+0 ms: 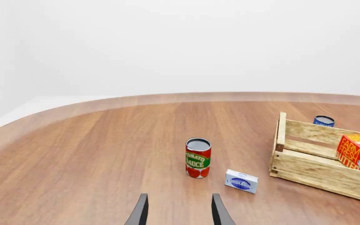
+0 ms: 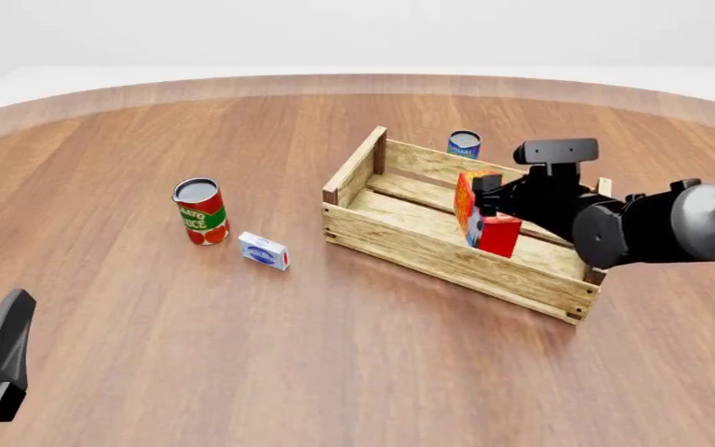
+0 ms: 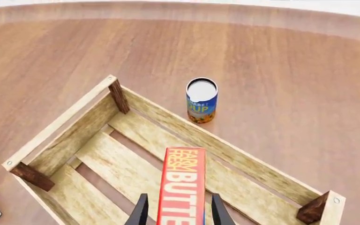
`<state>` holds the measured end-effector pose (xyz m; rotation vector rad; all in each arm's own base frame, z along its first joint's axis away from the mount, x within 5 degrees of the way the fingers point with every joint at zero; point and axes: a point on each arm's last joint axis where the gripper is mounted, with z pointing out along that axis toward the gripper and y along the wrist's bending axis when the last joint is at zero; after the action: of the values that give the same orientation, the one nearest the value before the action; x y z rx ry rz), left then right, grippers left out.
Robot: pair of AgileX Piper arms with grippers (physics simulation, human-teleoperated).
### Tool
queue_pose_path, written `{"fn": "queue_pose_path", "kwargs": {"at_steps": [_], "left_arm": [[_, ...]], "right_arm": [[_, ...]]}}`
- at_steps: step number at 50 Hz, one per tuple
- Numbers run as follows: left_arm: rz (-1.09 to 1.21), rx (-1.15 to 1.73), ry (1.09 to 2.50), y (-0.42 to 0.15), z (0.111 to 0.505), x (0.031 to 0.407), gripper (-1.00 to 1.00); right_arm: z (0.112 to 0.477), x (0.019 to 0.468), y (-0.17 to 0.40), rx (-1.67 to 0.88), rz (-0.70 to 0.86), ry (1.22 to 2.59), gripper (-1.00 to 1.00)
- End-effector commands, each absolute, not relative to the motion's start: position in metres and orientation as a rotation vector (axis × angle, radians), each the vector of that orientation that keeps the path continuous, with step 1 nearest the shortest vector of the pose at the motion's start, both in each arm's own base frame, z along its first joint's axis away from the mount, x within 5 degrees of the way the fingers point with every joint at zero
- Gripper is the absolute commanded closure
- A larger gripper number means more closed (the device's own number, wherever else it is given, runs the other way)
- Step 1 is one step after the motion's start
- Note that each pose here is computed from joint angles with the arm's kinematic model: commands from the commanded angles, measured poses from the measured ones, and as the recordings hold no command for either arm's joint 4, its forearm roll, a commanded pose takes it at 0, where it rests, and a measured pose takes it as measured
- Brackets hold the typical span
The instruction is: Pick up the butter and put it in the tray.
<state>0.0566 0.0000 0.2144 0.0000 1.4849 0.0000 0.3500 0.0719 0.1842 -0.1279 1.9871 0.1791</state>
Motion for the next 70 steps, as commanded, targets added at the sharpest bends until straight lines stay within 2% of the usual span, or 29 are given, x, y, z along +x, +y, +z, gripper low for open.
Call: {"fn": "queue_pose_path", "kwargs": {"at_steps": [1,55,56,57,61,70], "left_arm": [[0.0,0.0,1.485,0.0,0.214,0.057,-1.0],[0.0,0.0,1.485,0.0,0.214,0.057,-1.0],[0.0,0.0,1.485,0.0,0.214,0.057,-1.0],[0.0,0.0,1.485,0.0,0.214,0.057,-1.0],[0.0,0.0,1.485,0.0,0.214,0.057,-1.0],[0.0,0.0,1.485,0.0,0.214,0.057,-1.0]], "right_arm": [[0.188,0.35,0.072,-0.123,0.182,1.972,-1.0],[0.206,0.354,0.066,-0.134,0.154,1.93,-1.0],[0.205,0.298,0.059,-0.135,0.166,1.931,-1.0],[0.203,0.291,0.058,-0.137,0.168,1.935,-1.0],[0.202,0.296,0.059,-0.137,0.167,1.93,-1.0],[0.209,0.268,0.051,-0.129,0.166,1.892,-1.0]]}}
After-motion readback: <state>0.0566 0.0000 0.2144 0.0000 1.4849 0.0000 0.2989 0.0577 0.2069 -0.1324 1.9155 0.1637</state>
